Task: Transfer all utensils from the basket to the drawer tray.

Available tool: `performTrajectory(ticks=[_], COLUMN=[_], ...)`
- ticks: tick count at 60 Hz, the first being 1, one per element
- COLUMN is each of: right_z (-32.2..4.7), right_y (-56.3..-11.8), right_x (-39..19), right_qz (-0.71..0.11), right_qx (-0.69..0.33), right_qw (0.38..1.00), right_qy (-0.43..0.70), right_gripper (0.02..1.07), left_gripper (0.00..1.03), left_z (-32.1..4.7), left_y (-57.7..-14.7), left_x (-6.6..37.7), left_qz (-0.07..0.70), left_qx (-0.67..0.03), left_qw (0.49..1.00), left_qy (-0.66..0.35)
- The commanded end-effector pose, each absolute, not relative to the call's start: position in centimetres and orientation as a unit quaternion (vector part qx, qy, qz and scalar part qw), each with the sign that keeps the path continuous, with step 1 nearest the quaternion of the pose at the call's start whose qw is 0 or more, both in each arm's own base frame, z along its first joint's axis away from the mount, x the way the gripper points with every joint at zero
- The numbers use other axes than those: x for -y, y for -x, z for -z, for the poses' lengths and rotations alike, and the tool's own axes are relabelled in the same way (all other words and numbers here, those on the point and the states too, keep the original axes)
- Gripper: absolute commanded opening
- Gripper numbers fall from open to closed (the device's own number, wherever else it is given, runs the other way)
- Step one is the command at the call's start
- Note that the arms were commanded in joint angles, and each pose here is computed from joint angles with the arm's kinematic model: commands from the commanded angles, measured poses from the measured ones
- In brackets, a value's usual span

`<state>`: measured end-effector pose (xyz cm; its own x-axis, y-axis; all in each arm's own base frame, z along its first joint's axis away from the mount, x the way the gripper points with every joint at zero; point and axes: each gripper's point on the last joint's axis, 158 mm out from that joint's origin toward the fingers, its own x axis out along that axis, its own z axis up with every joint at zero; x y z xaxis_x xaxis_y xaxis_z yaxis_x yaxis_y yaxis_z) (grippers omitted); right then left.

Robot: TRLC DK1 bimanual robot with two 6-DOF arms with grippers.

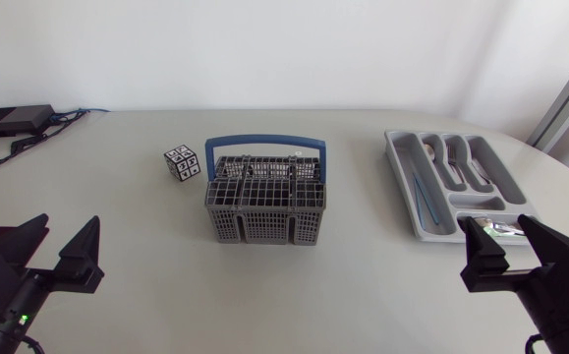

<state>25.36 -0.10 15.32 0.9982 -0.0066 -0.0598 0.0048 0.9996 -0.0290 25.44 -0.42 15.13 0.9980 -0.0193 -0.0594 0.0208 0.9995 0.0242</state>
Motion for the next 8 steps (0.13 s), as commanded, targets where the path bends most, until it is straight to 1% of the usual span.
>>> performTrajectory(ticks=[1, 8], right_z=[-14.91, -14.91], right_y=[-25.44, -25.44], right_x=[0.19, 0.19], right_qz=[0.005, 0.005], right_qx=[-0.028, -0.028], right_qw=[1.0, 1.0], right_qy=[0.0, 0.0], right_gripper=[1.02, 1.02], left_gripper=[0.99, 0.99], left_z=[-13.15, -13.15], left_y=[-25.52, -25.52], left_x=[0.27, 0.27], left_qz=[0.007, 0.007], left_qx=[-0.048, -0.048], left_qw=[0.999, 0.999], left_qy=[0.0, 0.0])
